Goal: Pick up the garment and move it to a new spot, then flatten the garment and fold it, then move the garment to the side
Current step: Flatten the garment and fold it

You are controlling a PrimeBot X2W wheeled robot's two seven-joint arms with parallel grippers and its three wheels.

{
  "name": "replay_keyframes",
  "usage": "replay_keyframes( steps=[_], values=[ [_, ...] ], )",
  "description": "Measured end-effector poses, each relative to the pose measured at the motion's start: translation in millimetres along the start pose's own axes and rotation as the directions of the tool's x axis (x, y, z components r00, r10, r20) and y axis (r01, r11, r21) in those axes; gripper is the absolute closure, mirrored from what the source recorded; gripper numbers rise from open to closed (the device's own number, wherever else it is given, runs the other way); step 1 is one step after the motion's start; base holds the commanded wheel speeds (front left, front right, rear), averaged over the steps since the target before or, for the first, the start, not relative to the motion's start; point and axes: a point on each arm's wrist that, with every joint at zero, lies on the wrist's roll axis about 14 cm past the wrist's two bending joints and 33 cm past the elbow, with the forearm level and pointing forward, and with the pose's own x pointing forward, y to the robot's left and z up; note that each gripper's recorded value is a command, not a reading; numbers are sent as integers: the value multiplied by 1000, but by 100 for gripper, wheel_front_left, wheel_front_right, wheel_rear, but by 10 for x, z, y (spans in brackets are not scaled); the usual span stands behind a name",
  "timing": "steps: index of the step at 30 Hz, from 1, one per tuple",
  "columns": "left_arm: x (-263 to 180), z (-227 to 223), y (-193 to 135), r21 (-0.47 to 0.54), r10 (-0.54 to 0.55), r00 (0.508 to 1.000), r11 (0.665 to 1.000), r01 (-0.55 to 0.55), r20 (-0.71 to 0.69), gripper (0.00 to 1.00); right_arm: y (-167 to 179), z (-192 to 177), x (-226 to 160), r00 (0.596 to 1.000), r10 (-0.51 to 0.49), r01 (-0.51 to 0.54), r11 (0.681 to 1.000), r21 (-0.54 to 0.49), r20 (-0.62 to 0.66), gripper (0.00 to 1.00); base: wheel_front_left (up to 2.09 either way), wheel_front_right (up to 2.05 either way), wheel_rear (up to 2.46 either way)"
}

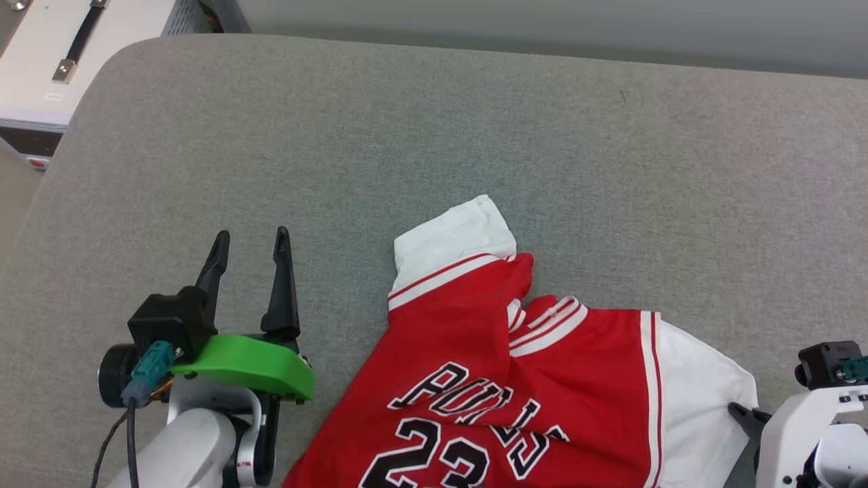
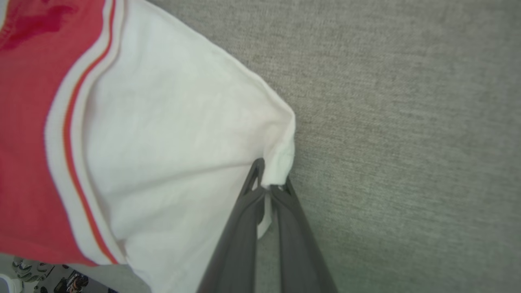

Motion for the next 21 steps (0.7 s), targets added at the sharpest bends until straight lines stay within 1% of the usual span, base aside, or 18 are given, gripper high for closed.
replay_keyframes(
  steps=[4, 5, 6, 9, 12, 13, 18, 21],
  values=[
    [-44, 43, 26, -3, 3, 1000, 1000, -3, 7, 0, -46, 134, -90, 997, -29, 29, 1000, 2, 72, 100, 0, 0, 0],
    [-72, 38, 44, -25, 1, 1000, 1000, -1, -15, 0, -137, 229, -188, 990, -67, 66, 998, 10, 122, 100, 0, 0, 0],
    [-71, 51, 36, -34, -7, 1000, 999, 7, -17, 0, -166, 256, -220, 988, -77, 76, 997, 14, 136, 100, 0, 0, 0],
    [-55, 73, -1, -60, -51, 998, 997, 48, -44, 0, -251, 336, -322, 978, -110, 107, 994, 27, 179, 100, 0, 0, 0],
    [54, 120, -118, -47, -139, 987, 990, 135, -84, 0, -310, 378, -403, 970, -133, 129, 991, 34, 204, 100, 0, 0, 0],
    [203, 179, -355, -45, -254, 959, 967, 250, -127, 0, -339, 396, -433, 966, -145, 141, 989, 35, 213, 100, 0, 0, 0],
    [451, 135, -718, -26, -405, 881, 911, 412, -245, 0, -356, 412, -419, 965, -148, 142, 989, 43, 215, 100, 0, 0, 0],
    [587, 31, -936, -46, -472, 818, 873, 486, -329, 0, -381, 455, -397, 963, -153, 147, 988, 44, 221, 100, 0, 0, 0]
  ],
)
